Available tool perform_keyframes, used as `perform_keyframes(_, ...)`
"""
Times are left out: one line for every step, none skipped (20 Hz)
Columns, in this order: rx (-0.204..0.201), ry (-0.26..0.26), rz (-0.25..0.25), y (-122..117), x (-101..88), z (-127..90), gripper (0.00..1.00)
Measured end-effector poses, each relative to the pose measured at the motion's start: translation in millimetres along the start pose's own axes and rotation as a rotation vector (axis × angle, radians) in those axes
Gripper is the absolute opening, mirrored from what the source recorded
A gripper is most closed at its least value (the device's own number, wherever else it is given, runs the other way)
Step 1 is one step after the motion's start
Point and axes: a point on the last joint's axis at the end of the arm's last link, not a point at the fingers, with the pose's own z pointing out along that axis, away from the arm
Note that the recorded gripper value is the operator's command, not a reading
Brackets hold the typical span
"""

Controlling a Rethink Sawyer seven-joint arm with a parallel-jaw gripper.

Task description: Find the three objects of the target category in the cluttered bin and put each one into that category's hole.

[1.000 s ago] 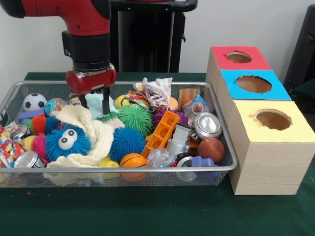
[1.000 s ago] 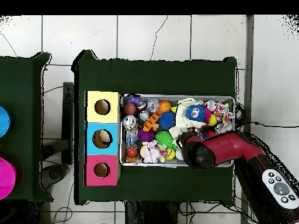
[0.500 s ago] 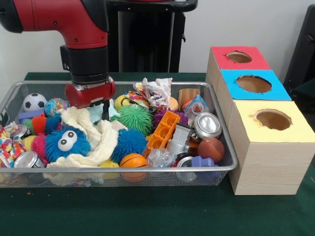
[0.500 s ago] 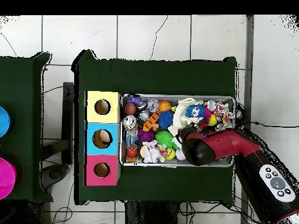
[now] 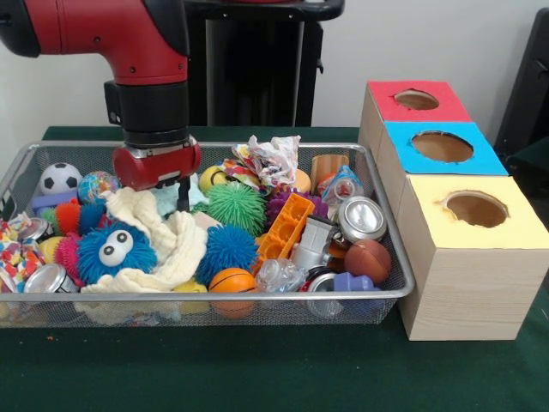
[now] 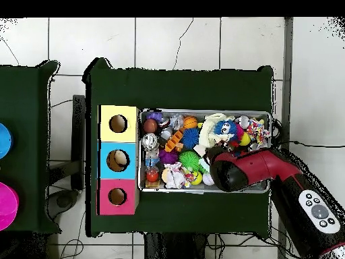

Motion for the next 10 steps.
perform_keyframes(0.0, 0.0, -0.001, 0.0, -0.1, 0.0, 1.0)
perform_keyframes(0.0, 0.0, -0.002, 0.2, -0.5, -0.1, 1.0)
perform_keyframes(0.001, 0.0, -0.004, 0.4, -1.5, 0.1, 1.0)
perform_keyframes(0.001, 0.0, -0.005, 0.7, -2.3, 0.2, 1.0)
perform_keyframes(0.001, -0.001, -0.009, 1.5, -4.6, 0.6, 1.0)
perform_keyframes(0.001, -0.001, -0.012, 2.0, -6.3, 0.9, 1.0)
perform_keyframes(0.001, -0.001, -0.015, 2.3, -7.5, 1.2, 1.0)
perform_keyframes(0.003, -0.001, -0.019, 2.7, -10.0, 1.7, 1.0)
perform_keyframes(0.004, -0.002, -0.021, 2.8, -11.4, 2.0, 1.0)
perform_keyframes(0.009, -0.006, -0.027, 2.5, -15.9, 3.1, 1.0)
